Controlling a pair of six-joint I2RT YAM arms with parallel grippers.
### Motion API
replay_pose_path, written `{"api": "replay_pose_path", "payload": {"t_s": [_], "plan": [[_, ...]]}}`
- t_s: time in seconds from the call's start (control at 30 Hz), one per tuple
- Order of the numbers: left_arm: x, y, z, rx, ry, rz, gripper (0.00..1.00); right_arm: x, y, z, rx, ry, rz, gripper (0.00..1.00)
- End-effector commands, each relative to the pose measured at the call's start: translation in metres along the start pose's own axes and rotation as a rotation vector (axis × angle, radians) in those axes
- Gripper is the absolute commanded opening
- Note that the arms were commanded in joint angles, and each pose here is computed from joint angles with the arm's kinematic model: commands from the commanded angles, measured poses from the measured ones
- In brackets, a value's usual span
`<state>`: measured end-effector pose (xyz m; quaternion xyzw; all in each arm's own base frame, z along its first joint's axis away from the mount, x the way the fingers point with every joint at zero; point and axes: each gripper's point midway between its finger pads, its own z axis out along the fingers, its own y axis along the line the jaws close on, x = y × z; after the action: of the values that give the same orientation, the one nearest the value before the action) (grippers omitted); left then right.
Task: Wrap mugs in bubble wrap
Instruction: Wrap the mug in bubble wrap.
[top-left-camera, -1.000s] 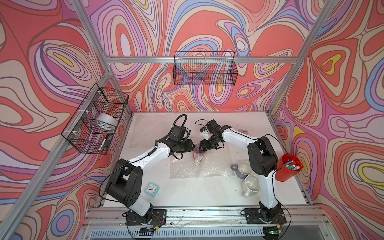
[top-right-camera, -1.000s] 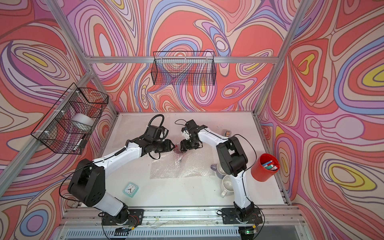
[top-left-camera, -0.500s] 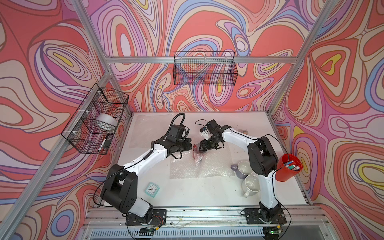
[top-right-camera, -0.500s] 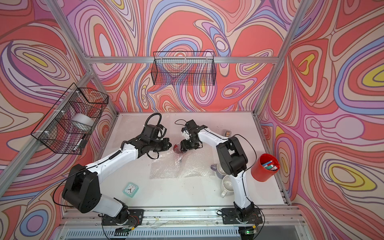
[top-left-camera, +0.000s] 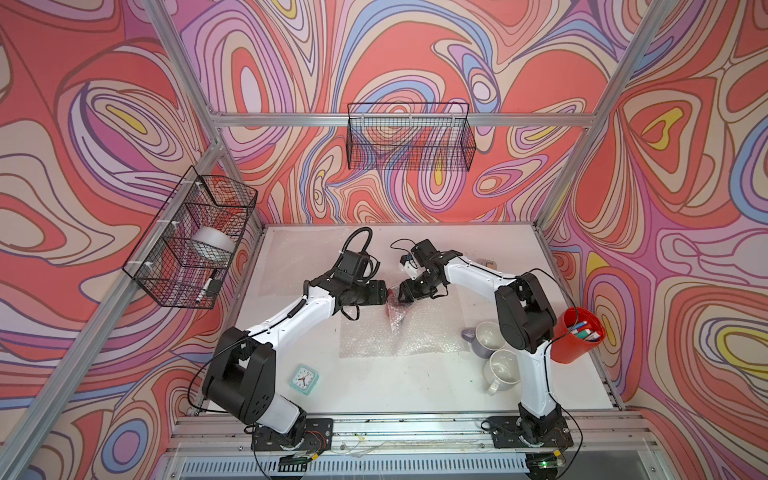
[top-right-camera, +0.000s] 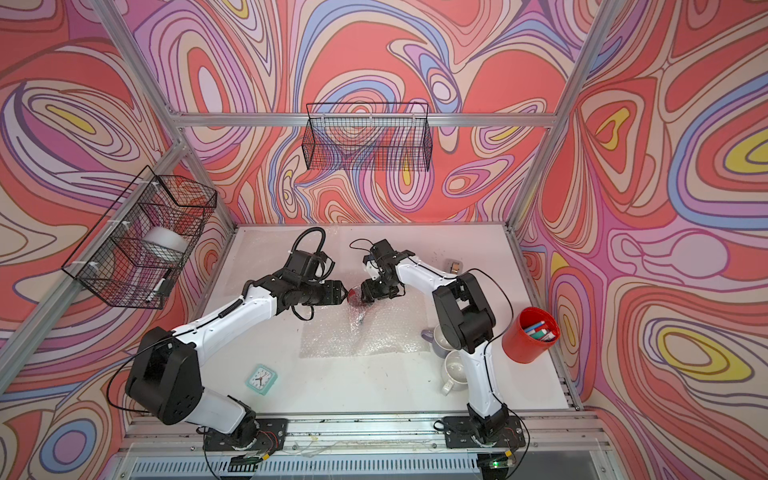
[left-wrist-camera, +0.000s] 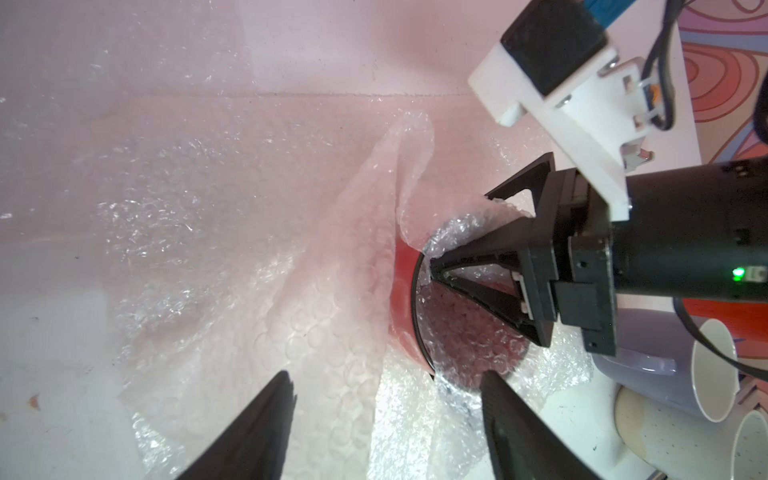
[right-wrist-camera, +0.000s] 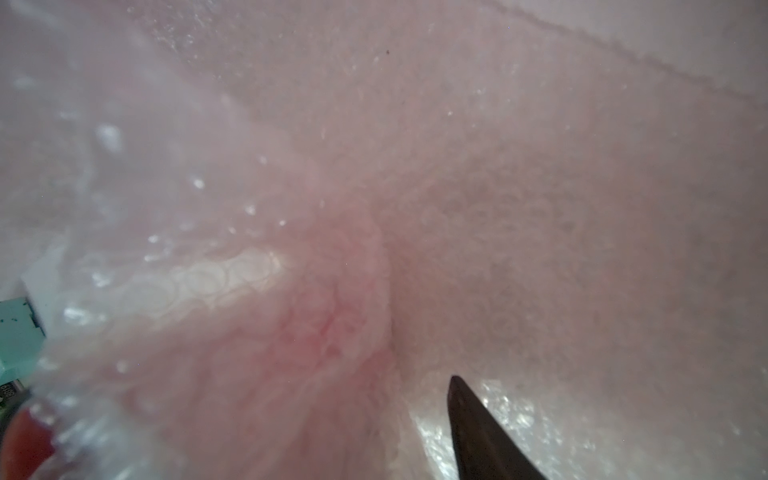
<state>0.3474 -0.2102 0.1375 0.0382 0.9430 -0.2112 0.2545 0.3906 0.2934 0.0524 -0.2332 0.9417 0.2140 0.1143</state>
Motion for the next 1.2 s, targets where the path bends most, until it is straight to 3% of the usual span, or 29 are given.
{"api": "replay_pose_path", "payload": {"t_s": [0.0, 0.13, 0.2, 0.37, 0.47, 0.87, 1.17], "plan": [[-0.001, 0.009, -0.001, -0.064, 0.022, 0.096, 0.78, 0.004, -0.008, 0.005, 0.035, 0.023, 0.005, 0.61], [-0.002, 0.024, -0.003, -0.151, 0.028, 0.154, 0.68, 0.004, -0.007, 0.004, 0.034, 0.023, 0.005, 0.61], [-0.004, 0.031, -0.004, -0.191, 0.028, 0.179, 0.49, 0.003, -0.007, 0.004, 0.034, 0.022, 0.004, 0.61], [-0.007, 0.038, -0.005, -0.246, 0.043, 0.208, 0.14, 0.002, -0.006, 0.004, 0.032, 0.023, 0.001, 0.61], [-0.010, 0.035, -0.010, -0.236, 0.029, 0.207, 0.00, 0.001, -0.004, 0.004, 0.033, 0.022, -0.003, 0.61], [-0.008, -0.052, -0.023, 0.179, -0.015, 0.059, 0.00, 0.002, 0.000, 0.007, 0.017, 0.021, 0.004, 0.61], [0.025, -0.073, 0.019, 0.262, 0.069, -0.001, 0.00, -0.005, 0.011, 0.003, -0.039, -0.005, 0.028, 0.63]]}}
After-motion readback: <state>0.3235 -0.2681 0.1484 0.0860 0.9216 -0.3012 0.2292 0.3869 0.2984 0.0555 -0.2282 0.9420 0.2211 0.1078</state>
